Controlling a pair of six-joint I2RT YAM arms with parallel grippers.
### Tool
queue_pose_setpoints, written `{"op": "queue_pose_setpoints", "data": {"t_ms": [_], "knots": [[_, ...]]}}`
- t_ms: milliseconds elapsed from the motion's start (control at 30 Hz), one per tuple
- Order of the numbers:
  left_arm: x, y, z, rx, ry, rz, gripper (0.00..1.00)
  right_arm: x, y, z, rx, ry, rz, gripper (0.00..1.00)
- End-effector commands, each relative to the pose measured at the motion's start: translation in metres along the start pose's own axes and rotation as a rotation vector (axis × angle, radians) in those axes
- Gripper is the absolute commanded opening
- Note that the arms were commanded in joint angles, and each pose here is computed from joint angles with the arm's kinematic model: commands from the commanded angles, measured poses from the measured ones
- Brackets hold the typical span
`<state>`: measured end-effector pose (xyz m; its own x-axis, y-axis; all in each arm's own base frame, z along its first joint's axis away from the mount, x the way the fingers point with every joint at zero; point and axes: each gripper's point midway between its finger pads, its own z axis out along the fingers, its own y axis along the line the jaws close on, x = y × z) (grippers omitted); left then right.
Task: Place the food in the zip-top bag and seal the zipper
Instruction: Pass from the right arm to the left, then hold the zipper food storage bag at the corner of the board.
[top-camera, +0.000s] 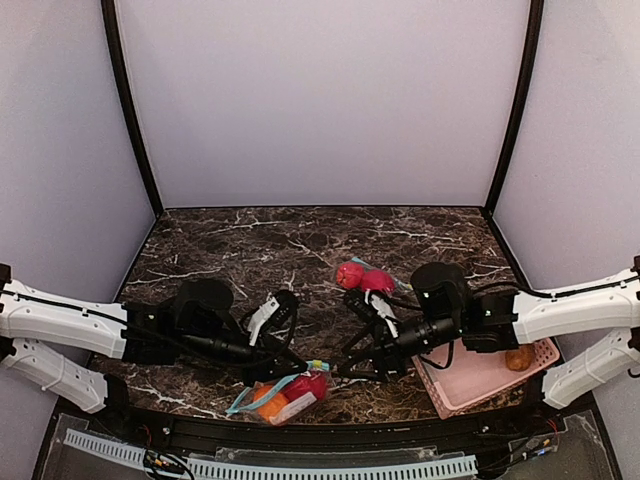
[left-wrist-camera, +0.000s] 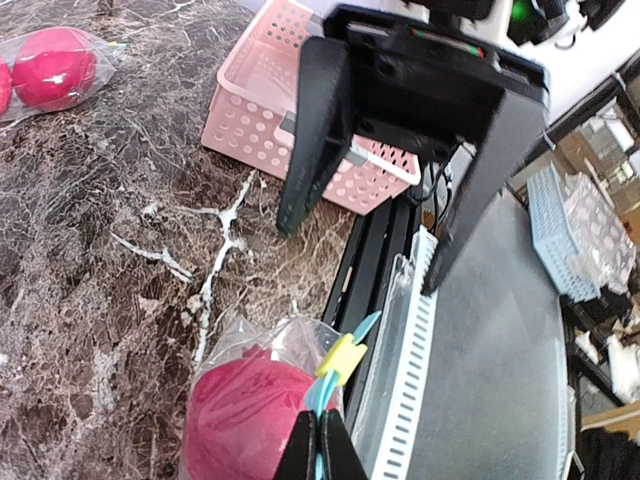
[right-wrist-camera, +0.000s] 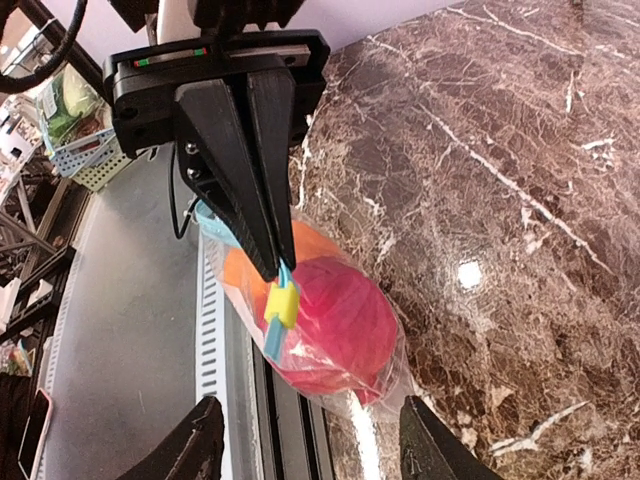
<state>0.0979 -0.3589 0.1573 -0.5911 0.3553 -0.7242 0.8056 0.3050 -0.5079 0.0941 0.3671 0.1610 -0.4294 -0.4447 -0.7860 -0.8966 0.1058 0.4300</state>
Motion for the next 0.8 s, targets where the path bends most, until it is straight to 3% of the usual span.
{"op": "queue_pose_setpoints", "data": {"t_ms": [0,133,333,767], "knots": [[-0.013,-0.005,-0.005,0.014,-0.073,-0.092,0.01,-0.031,0.006,-0.002,0.054,-0.157,-0.016,0.58],[-0.015,-0.005,-0.006,0.011,-0.081,-0.113,0.01,-0.039,0.007,-0.008,0.074,-0.212,-0.020,0.52],[-0.016,-0.005,-0.007,0.015,-0.089,-0.126,0.01,-0.033,0.005,-0.003,0.071,-0.177,-0.017,0.41],[-0.016,-0.004,-0.006,0.008,-0.080,-0.127,0.01,-0.031,0.012,0.013,0.006,-0.128,-0.022,0.34]]}}
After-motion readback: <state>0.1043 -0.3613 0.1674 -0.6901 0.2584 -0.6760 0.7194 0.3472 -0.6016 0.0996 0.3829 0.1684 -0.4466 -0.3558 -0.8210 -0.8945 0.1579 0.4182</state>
